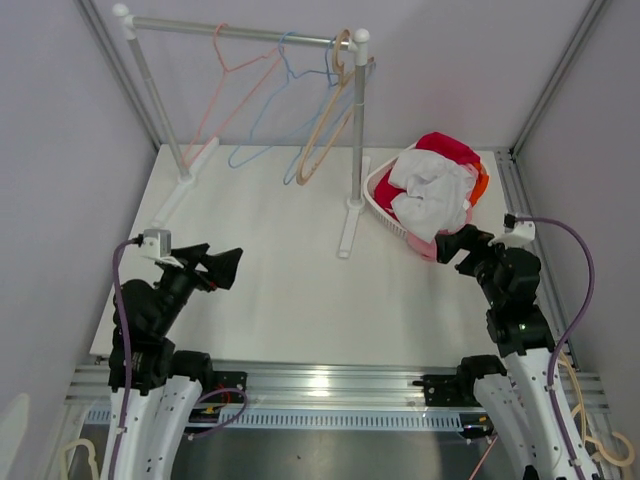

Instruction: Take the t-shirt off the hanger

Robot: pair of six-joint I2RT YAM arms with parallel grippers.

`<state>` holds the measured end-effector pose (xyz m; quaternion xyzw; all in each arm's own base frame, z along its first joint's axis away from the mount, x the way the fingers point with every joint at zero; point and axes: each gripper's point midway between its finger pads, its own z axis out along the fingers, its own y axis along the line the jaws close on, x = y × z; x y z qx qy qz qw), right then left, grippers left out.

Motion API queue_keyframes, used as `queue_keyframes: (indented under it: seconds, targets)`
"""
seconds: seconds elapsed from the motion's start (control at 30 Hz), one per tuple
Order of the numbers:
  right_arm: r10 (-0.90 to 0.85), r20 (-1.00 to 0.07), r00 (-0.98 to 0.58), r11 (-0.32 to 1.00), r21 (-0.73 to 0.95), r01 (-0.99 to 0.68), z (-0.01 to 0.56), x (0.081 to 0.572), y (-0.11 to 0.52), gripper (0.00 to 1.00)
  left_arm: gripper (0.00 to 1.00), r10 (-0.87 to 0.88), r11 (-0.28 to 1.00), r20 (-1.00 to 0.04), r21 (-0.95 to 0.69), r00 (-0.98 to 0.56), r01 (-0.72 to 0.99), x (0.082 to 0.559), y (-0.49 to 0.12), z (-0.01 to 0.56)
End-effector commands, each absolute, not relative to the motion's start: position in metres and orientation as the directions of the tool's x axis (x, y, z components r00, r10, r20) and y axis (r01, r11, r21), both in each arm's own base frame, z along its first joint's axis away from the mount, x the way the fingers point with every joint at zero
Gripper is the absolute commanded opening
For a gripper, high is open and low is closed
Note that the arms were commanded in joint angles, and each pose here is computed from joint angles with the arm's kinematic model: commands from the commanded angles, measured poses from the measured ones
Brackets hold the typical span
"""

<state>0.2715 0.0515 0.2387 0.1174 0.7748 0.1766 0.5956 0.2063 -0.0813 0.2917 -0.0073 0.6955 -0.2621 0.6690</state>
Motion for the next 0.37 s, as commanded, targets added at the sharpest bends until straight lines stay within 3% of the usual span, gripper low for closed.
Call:
queue_keyframes:
  seconds: [0.0, 0.33]
  targets:
    - [0.448, -0.871, -0.203, 0.887, 0.462, -0.022, 0.24, 0.26, 0.049, 0.99, 1.0, -0.354, 0.839, -0.919, -0.394, -0.173, 0.374, 0.202, -0.092, 0.295]
    - [0.464, -0.868, -0.175, 0.873, 0.482, -0.078, 0.257, 0.261, 0.056, 1.0, 0.99, -0.378, 0.861, -0.917, -0.4, -0.131, 0.314, 0.2, -0.079, 0.298]
